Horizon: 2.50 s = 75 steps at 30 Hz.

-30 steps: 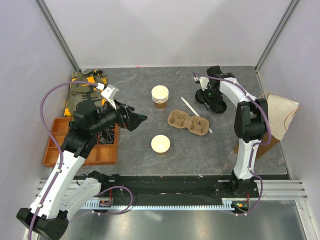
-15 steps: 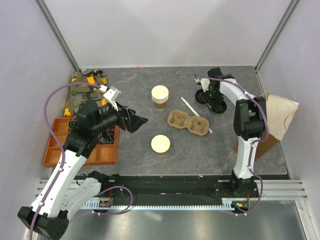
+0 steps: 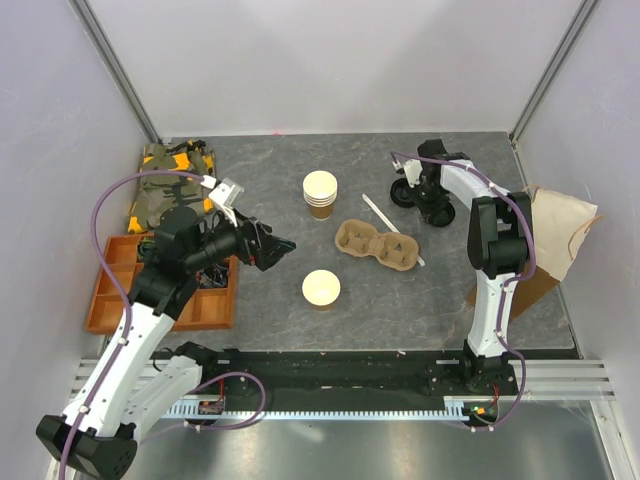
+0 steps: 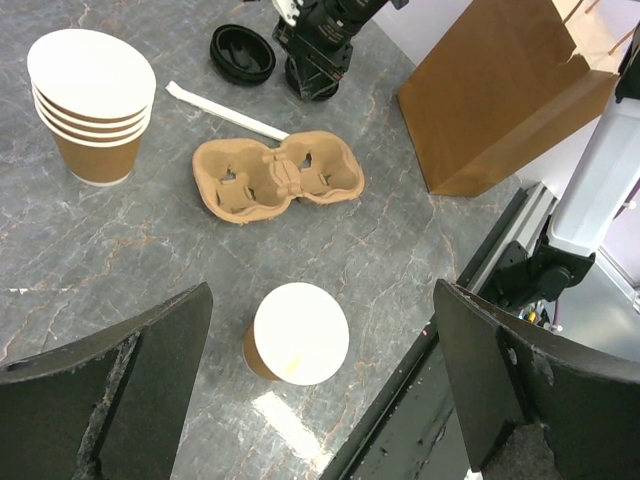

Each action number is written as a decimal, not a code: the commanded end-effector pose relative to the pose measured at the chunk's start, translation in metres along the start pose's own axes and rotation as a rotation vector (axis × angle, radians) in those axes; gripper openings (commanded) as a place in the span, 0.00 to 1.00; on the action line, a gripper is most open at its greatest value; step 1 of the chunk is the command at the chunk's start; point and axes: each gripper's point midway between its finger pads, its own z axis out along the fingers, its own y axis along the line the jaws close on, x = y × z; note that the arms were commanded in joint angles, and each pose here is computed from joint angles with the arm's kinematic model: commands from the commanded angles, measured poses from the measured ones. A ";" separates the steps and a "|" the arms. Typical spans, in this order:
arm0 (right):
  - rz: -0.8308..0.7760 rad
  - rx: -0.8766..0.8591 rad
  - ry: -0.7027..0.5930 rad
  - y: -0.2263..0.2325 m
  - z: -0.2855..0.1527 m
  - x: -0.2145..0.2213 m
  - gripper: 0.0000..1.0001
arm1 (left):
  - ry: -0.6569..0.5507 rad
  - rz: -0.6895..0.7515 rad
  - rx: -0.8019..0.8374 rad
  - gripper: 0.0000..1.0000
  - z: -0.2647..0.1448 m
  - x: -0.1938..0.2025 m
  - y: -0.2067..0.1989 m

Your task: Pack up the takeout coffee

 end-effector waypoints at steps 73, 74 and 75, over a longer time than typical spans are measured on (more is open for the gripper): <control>-0.094 -1.601 -0.270 0.304 -0.334 0.042 0.00 | -0.264 0.841 0.302 0.50 0.065 0.019 -0.082; -0.092 -1.602 -0.265 0.305 -0.334 0.043 0.00 | -0.269 0.845 0.298 0.49 0.066 0.017 -0.082; -0.093 -1.602 -0.266 0.305 -0.334 0.042 0.00 | -0.263 0.845 0.301 0.47 0.068 0.019 -0.082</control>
